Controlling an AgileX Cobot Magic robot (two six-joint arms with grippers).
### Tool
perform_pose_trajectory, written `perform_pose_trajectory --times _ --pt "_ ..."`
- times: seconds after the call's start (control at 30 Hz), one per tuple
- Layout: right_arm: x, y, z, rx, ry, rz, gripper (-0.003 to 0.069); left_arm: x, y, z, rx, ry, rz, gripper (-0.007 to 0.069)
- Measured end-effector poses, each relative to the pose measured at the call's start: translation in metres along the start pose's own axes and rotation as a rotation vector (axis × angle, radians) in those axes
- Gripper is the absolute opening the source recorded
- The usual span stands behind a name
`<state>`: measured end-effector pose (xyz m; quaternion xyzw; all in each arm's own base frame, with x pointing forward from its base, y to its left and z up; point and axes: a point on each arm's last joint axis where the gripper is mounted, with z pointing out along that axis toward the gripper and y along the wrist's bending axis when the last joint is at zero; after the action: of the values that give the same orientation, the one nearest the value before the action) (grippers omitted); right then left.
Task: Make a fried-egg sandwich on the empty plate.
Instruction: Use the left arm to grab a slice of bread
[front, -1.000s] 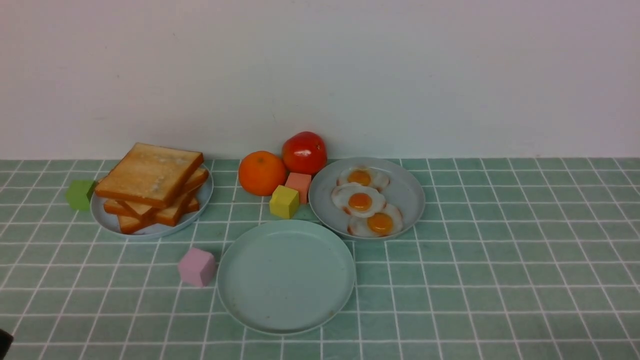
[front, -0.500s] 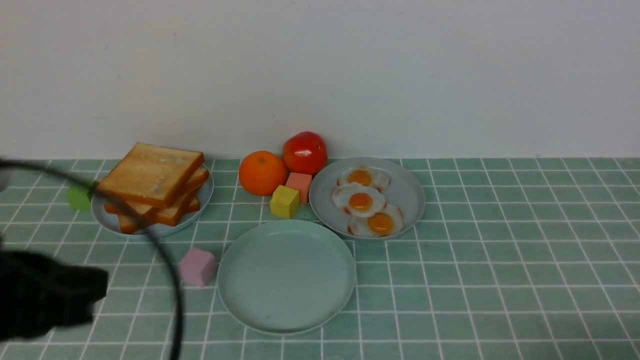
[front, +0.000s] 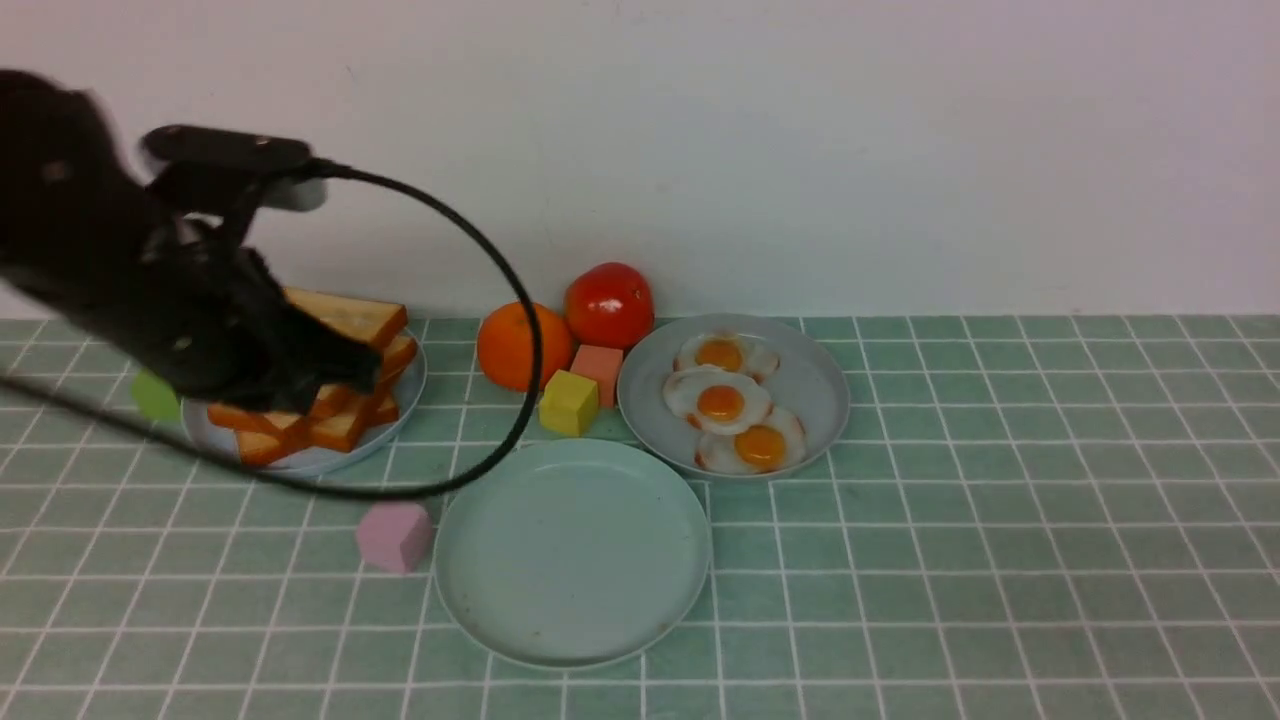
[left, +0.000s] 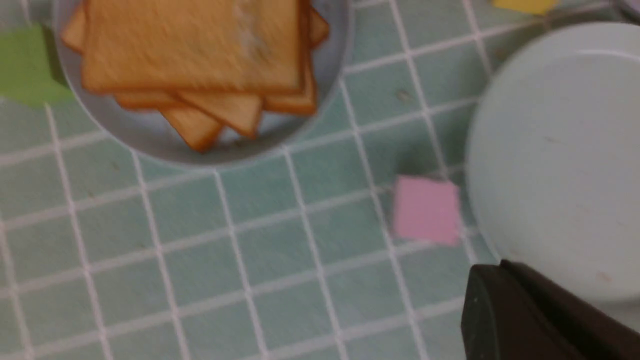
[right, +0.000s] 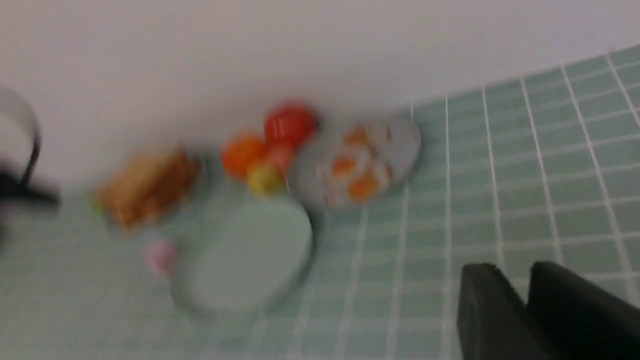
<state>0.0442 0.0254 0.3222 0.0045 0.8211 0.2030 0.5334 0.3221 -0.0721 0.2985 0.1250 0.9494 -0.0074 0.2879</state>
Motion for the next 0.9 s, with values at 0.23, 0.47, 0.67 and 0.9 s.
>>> perform_pose_trajectory --times 0.23,0.47,0.67,0.9 --pt "-0.052 0.020 0.004 -0.019 0.280 -0.239 0.0001 -0.030 0.029 0.054 -0.059 0.048 -0.008 -0.0013" --pt "-0.061 0.023 0.018 -0.051 0.273 -0.265 0.0002 -0.041 0.037 0.092 -0.059 0.017 0.037 0.0059" --pt "-0.065 0.024 0.020 -0.052 0.237 -0.263 0.0003 -0.039 0.039 0.122 -0.084 0.004 0.087 0.0307" --pt "-0.065 0.024 0.020 -0.052 0.229 -0.263 0.0005 -0.037 0.040 0.146 -0.090 -0.011 0.111 0.0512"
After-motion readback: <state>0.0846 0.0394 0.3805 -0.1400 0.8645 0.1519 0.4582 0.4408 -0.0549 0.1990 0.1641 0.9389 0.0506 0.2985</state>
